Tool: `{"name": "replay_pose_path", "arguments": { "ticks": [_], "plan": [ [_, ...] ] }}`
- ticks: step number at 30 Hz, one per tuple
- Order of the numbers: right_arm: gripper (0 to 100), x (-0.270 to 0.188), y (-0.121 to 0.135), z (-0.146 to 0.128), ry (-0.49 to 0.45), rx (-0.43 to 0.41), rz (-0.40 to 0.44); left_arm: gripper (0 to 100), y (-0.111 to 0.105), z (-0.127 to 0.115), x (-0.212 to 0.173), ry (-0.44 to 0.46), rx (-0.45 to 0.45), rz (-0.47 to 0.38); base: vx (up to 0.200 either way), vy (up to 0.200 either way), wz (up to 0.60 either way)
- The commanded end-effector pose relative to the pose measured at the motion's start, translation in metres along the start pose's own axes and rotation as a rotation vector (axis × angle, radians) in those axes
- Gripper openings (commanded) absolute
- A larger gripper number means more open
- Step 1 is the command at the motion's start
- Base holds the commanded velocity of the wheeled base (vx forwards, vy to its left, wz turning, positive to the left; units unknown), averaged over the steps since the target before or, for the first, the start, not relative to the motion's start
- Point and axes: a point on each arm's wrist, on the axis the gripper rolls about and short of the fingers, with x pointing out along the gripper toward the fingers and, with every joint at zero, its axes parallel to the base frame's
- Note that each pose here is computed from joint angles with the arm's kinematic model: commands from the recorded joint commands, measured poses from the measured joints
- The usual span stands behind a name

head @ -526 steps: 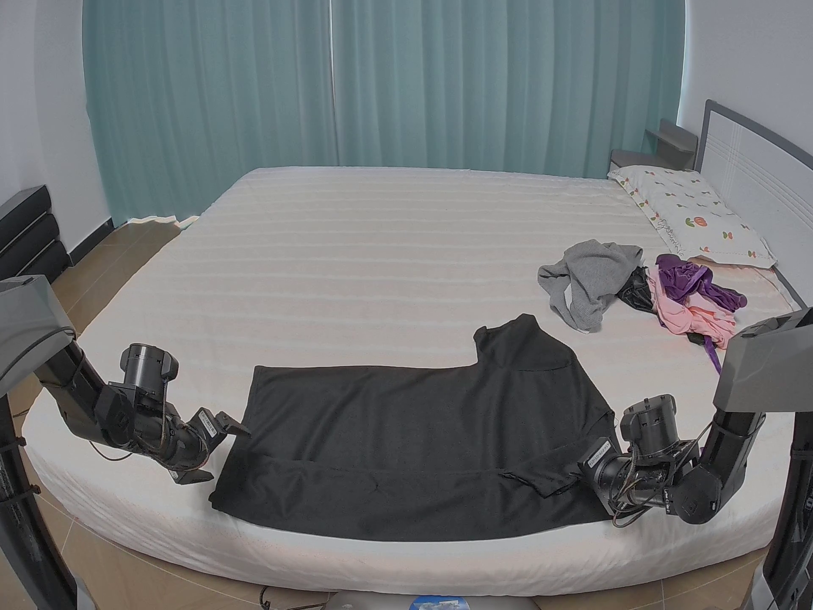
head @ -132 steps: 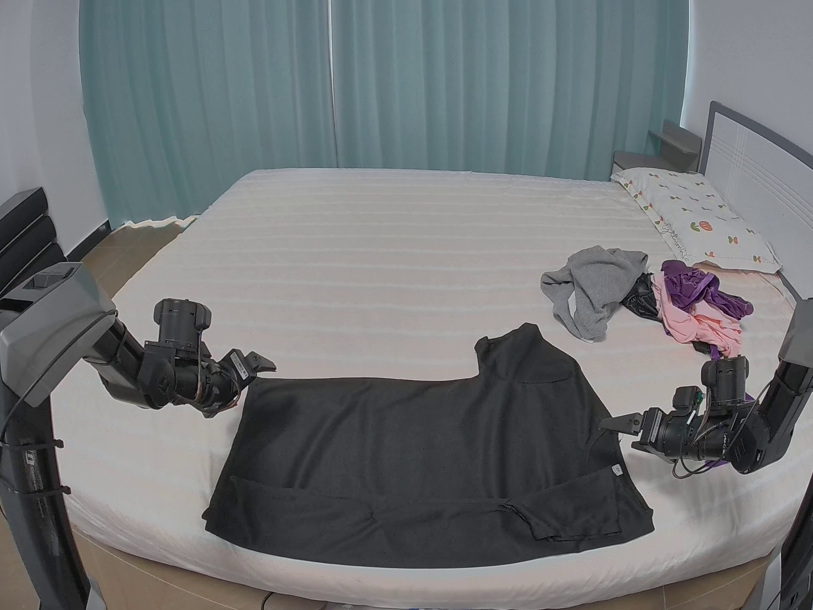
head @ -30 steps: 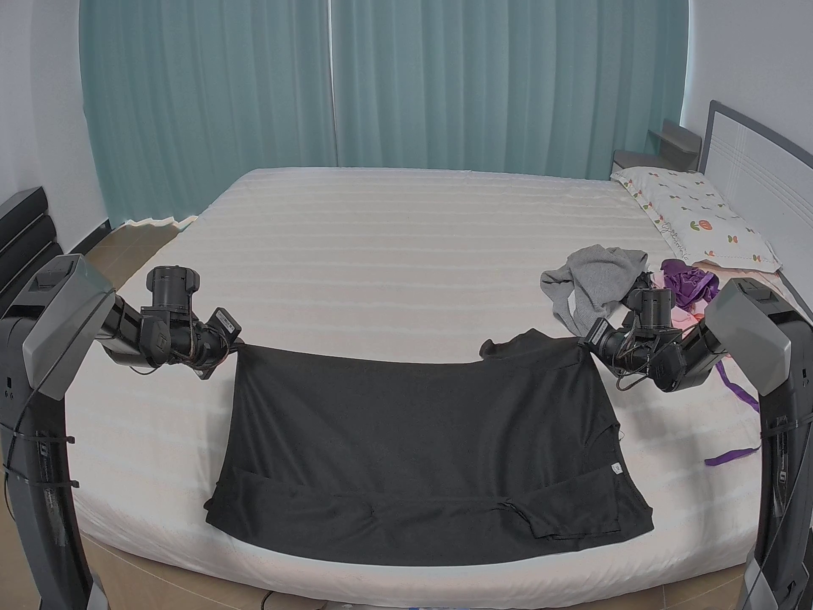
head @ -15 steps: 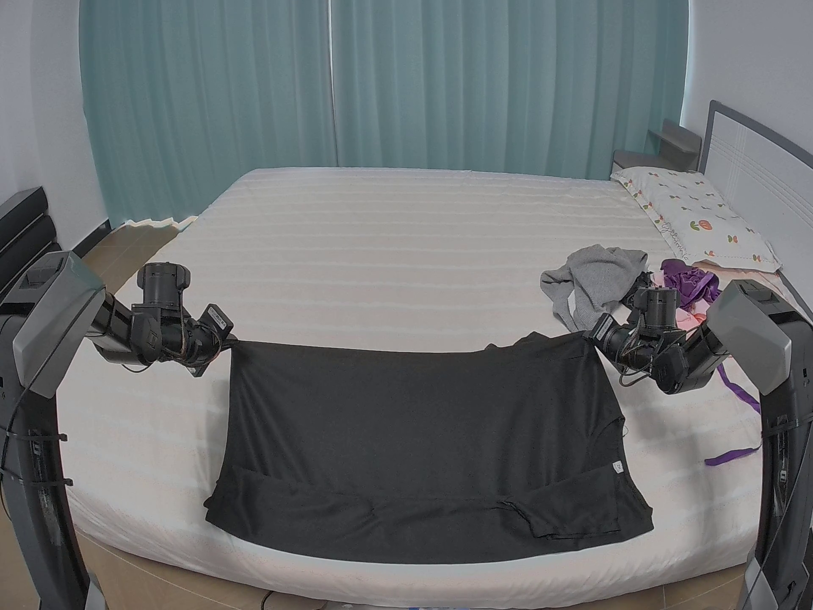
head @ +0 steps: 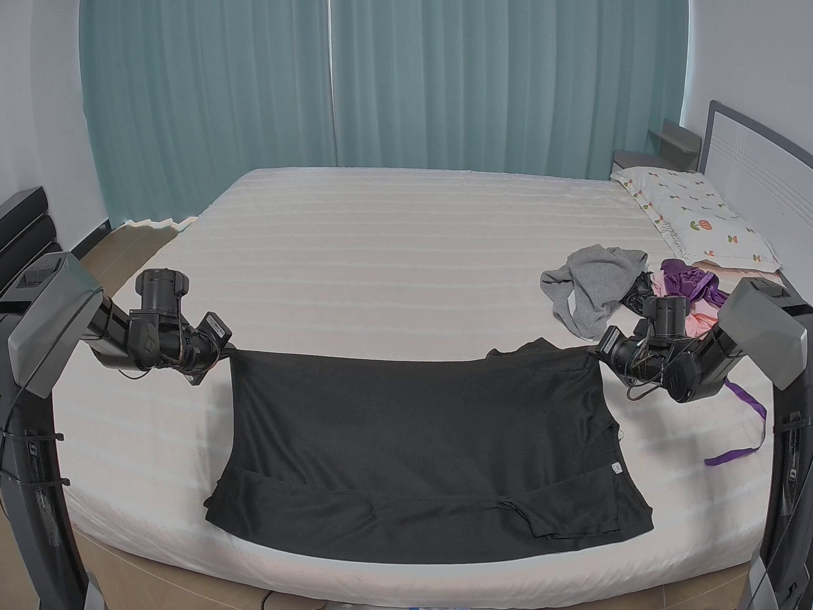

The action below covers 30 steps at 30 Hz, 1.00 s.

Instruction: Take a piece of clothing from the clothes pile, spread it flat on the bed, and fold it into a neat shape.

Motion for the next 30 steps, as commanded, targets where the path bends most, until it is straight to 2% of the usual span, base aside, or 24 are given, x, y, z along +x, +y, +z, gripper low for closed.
{"name": "replay_pose_path", "arguments": {
  "ticks": [1, 7, 18, 24, 30],
  "plan": [
    [0, -0.018, 0.007, 0.002, 0.005, -0.001, 0.018, 0, 0.000, -0.003, -0.008, 0.003, 0.003, 0.004, 0.000, 0.000, 0.00],
    [0, -0.031, 0.013, 0.003, -0.013, -0.007, 0.054, 0, -0.005, -0.003, -0.015, -0.013, 0.010, -0.017, 0.000, 0.000, 0.00],
    [0, -0.028, 0.007, -0.002, 0.002, -0.001, 0.044, 0, -0.005, -0.005, -0.012, -0.009, 0.016, -0.019, 0.000, 0.000, 0.00],
    [0, -0.042, 0.002, -0.012, 0.054, 0.007, 0.035, 0, 0.009, -0.022, -0.019, 0.040, 0.102, 0.029, 0.000, 0.000, 0.00],
    [0, -0.063, -0.007, -0.014, 0.078, 0.026, 0.012, 0, 0.010, -0.029, -0.036, 0.052, 0.114, 0.038, 0.000, 0.000, 0.00]
  ]
}}
